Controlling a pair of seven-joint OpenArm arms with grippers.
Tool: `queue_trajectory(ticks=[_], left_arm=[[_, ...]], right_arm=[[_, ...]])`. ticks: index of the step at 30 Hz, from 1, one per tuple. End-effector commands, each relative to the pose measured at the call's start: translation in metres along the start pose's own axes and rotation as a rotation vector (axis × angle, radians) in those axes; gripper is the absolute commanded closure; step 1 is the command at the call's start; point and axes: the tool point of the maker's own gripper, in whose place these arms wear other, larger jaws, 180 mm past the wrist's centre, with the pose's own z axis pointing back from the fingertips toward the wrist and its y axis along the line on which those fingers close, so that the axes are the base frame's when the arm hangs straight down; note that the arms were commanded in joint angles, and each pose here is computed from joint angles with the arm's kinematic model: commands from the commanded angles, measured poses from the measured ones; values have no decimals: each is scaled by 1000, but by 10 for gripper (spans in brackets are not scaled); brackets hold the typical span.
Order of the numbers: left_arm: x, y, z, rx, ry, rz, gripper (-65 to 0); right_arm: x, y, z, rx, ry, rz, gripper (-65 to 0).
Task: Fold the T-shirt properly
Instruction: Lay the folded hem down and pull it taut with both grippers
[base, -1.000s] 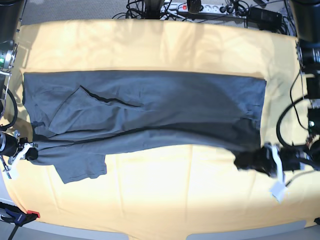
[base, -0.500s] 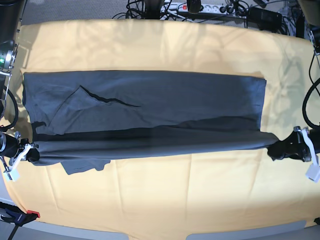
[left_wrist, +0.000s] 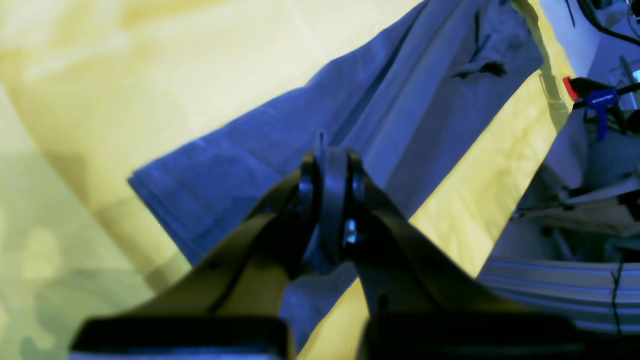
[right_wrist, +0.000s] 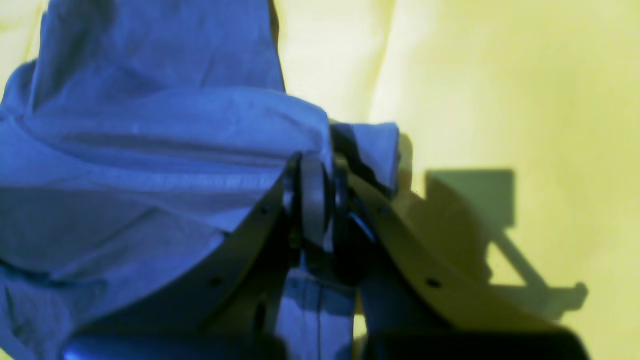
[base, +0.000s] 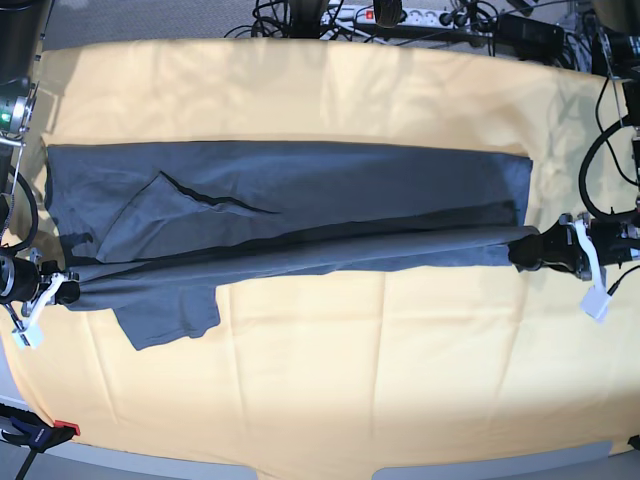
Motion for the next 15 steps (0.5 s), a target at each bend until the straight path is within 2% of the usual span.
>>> queue_trajectory(ticks=[1, 8, 15], left_arm=[[15, -1, 12, 11, -32, -33, 0], [10, -1, 11, 11, -24, -25, 0], [8, -1, 11, 10, -20, -20, 0]], right_arm=[[22, -12, 17, -29, -50, 10, 0], [17, -4, 23, 38, -15, -44, 0], [13, -5, 23, 36, -3, -43, 0]])
